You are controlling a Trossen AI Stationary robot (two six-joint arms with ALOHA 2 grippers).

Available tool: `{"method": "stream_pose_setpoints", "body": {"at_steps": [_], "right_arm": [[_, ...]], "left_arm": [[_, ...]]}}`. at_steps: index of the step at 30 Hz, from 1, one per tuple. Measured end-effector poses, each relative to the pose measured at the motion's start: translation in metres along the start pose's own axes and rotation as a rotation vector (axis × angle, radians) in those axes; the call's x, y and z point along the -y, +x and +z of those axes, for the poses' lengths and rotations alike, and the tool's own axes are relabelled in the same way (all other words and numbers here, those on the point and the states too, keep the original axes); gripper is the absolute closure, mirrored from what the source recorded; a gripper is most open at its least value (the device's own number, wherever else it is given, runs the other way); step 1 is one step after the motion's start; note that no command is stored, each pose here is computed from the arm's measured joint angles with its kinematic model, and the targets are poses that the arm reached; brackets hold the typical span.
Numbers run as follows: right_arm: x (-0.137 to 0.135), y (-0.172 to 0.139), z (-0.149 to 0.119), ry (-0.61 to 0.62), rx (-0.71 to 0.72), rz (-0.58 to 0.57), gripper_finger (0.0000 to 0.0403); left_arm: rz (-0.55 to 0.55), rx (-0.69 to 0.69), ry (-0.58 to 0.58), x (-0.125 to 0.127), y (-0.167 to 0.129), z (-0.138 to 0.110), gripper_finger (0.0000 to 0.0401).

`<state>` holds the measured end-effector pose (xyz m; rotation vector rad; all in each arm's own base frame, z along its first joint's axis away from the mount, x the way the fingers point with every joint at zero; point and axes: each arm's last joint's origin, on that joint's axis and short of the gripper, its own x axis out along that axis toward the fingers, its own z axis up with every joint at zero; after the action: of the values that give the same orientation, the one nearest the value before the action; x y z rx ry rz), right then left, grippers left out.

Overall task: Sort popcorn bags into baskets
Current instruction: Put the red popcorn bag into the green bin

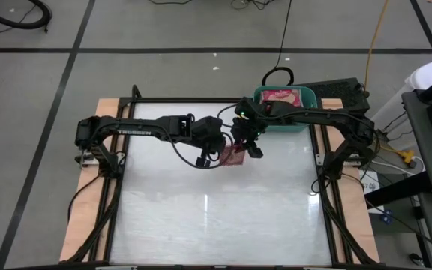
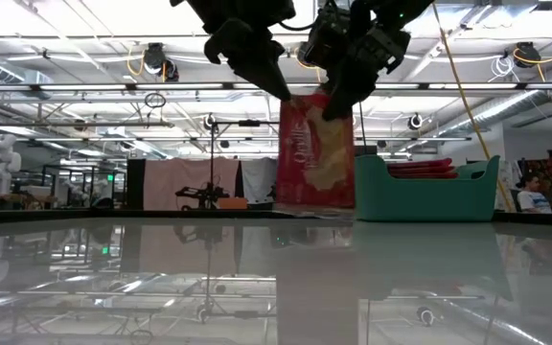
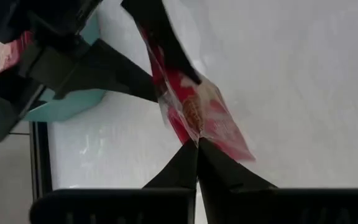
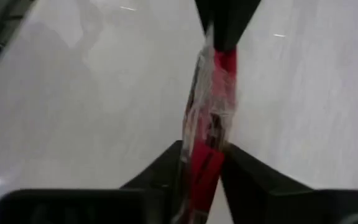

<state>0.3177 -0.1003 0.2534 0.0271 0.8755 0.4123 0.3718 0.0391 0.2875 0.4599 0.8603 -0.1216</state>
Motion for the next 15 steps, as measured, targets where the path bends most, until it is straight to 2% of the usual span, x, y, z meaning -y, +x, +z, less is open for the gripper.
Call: {"method": "stream_pose_setpoints", "body": {"at_steps": [2, 4, 6, 11, 15], "right_arm": [[0.001, 0.0, 0.0, -0.005, -0.011, -0.035, 0.0337], [0.001, 0.0, 0.0, 0.005, -0.014, -0.045, 0.0366], [0.002, -0.001, 0.0, 0.033, -0.015, -0.048, 0.0389], [0.003, -0.003, -0.003, 0.109, -0.028, -0.037, 0.0391], [0.0, -0.014, -0.005, 0.146, -0.024, -0.047, 0.0396]], "left_arm": [[0.014, -0.006, -0.02, -0.002, 0.0, -0.001, 0.0395], [0.08, -0.018, -0.095, -0.005, 0.0, 0.0, 0.0395], [0.106, -0.014, -0.116, -0.006, 0.0, 0.0, 0.0382], [0.226, -0.032, -0.152, -0.011, -0.009, 0.002, 0.0304], [0.326, -0.039, -0.302, -0.015, -0.03, 0.0, 0.0235]]}}
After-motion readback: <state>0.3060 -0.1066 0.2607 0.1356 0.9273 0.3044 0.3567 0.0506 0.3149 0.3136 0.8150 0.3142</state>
